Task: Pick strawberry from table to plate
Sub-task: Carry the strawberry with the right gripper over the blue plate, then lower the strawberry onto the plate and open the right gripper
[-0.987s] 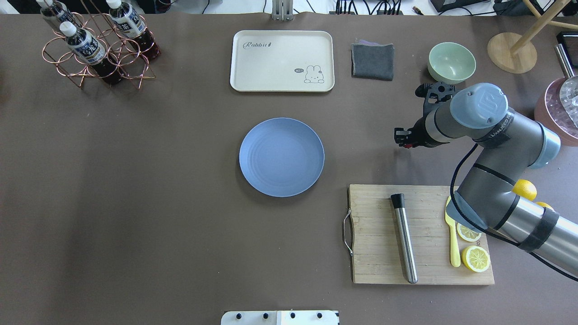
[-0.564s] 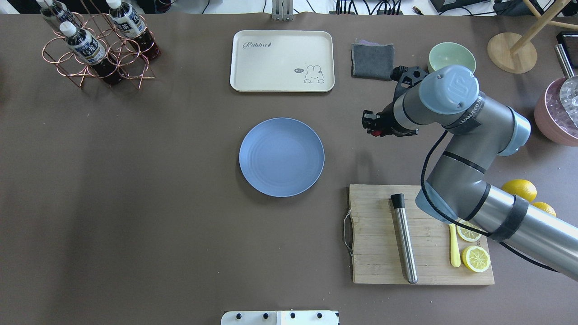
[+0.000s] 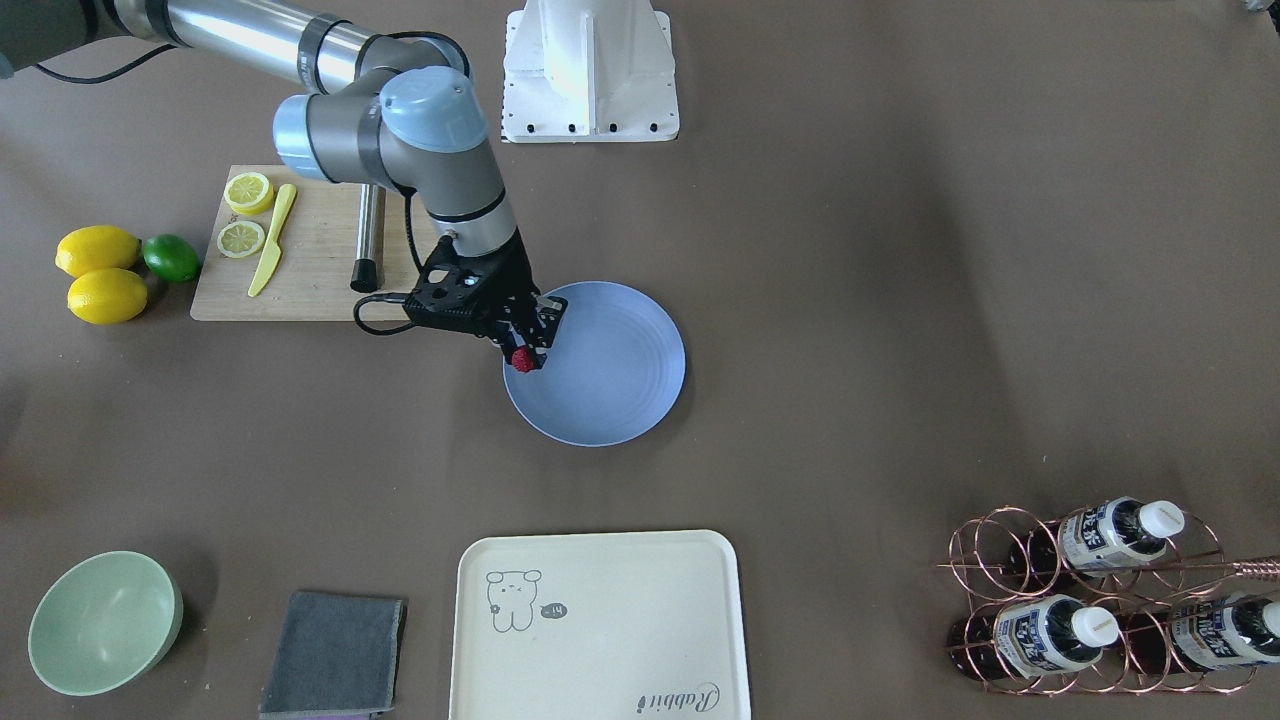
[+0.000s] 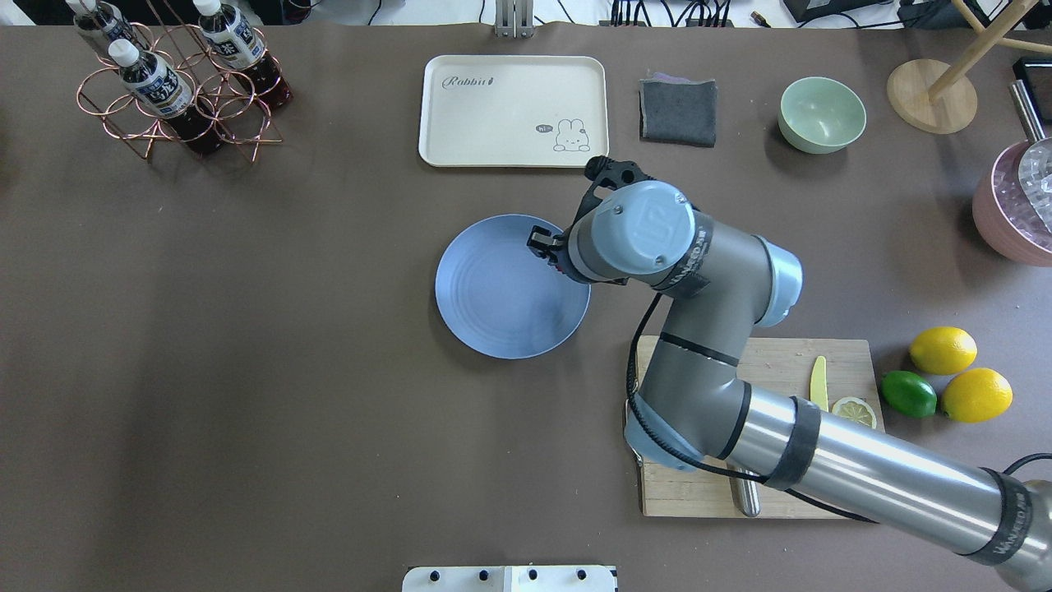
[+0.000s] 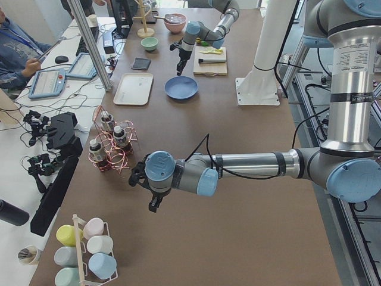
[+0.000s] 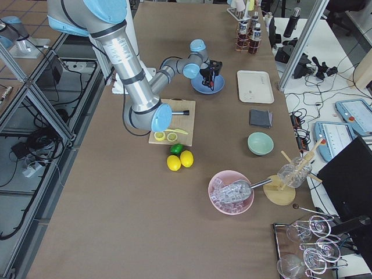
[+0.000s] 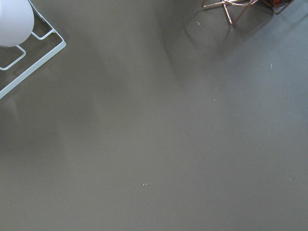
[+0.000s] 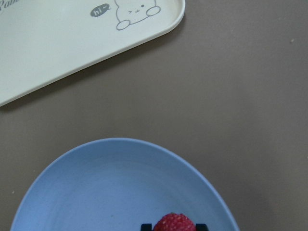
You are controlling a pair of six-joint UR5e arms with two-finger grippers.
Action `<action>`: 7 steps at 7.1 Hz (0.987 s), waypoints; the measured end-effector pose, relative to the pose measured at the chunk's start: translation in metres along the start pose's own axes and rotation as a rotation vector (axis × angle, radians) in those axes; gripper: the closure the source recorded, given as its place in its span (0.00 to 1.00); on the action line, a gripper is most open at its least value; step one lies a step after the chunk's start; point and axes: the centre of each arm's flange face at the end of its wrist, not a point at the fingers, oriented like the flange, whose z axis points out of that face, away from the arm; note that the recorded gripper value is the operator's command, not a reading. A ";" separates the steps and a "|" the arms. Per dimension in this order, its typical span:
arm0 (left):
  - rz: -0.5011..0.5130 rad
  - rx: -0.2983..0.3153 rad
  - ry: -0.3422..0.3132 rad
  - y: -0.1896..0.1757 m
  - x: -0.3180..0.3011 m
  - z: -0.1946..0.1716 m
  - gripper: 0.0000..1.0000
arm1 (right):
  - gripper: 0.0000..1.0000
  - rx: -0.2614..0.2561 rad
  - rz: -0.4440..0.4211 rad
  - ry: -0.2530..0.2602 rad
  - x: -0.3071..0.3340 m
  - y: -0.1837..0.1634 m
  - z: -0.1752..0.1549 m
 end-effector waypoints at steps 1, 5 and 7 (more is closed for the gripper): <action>-0.001 -0.001 0.000 0.000 0.000 0.000 0.02 | 1.00 0.020 0.011 0.002 -0.016 0.022 0.011; -0.003 -0.002 0.000 0.002 -0.001 0.001 0.02 | 1.00 0.053 0.014 0.012 -0.031 0.050 0.031; -0.003 -0.002 0.000 0.002 -0.001 0.001 0.02 | 1.00 0.073 0.013 0.013 -0.031 0.050 0.033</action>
